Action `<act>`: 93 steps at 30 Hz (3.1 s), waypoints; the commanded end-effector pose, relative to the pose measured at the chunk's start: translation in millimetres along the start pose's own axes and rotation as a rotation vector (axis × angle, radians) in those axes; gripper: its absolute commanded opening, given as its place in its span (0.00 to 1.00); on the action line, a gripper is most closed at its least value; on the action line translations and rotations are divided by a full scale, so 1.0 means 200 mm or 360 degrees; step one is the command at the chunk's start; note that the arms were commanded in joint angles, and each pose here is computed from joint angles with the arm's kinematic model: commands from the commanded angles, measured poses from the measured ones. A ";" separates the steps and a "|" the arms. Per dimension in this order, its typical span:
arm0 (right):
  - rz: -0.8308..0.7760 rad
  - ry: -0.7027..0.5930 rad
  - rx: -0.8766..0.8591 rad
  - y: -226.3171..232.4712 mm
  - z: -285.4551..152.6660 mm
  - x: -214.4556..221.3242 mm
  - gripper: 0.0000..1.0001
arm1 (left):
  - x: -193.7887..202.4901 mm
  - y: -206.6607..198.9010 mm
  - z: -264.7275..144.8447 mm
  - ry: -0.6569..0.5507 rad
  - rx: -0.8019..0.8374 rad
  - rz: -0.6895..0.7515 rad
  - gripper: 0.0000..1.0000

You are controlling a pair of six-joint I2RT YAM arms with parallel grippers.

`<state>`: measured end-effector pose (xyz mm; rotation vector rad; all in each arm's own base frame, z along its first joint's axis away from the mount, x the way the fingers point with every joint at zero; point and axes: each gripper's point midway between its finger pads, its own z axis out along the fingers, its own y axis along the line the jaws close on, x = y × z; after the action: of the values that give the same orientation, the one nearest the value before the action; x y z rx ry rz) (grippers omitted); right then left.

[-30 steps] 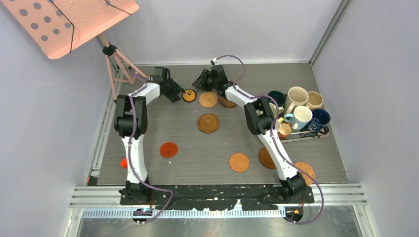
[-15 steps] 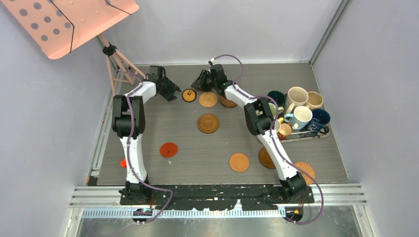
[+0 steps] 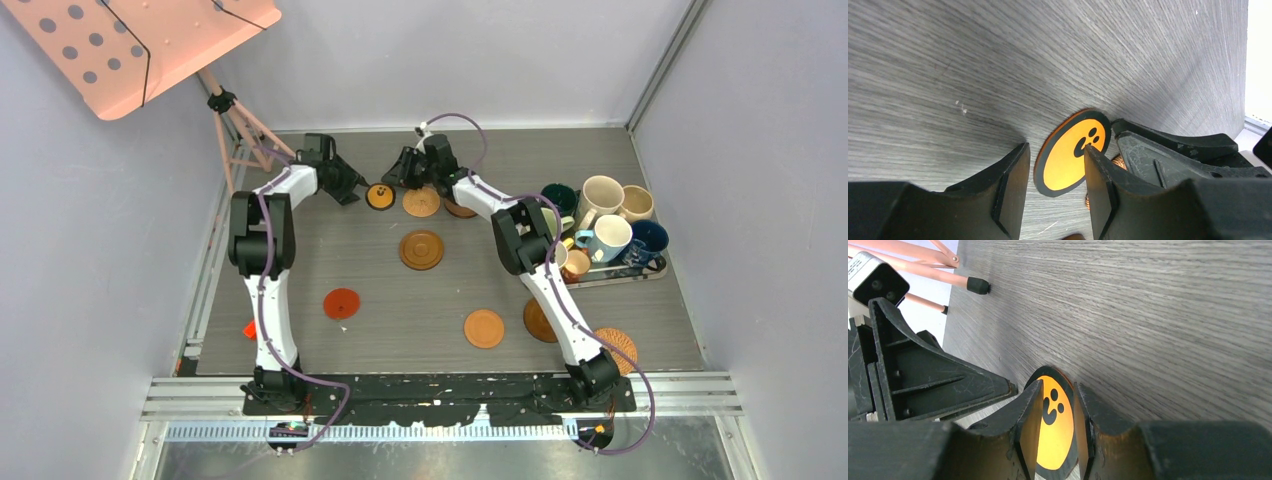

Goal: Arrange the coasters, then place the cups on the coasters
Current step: Move the coaster to the center of the board.

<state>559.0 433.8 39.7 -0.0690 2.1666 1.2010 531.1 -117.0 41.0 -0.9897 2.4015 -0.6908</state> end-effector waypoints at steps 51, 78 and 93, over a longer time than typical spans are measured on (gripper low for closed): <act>-0.0354 -0.0014 0.0511 0.50 -1.08 0.15 0.28 | 0.27 -0.11 -1.52 -0.0383 0.0242 0.0925 1.00; -0.0485 0.0225 0.0976 0.01 -0.92 0.67 0.17 | 0.78 0.56 -1.46 -0.0264 0.0280 0.1054 1.00; -0.0476 0.0169 0.1295 -0.27 -1.08 0.53 0.17 | 0.75 0.57 -1.47 -0.0356 0.0262 0.1035 1.00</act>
<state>375.9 301.3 26.8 -0.1588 2.4497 0.2601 201.3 -74.6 157.0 -0.1779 2.2862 -0.4800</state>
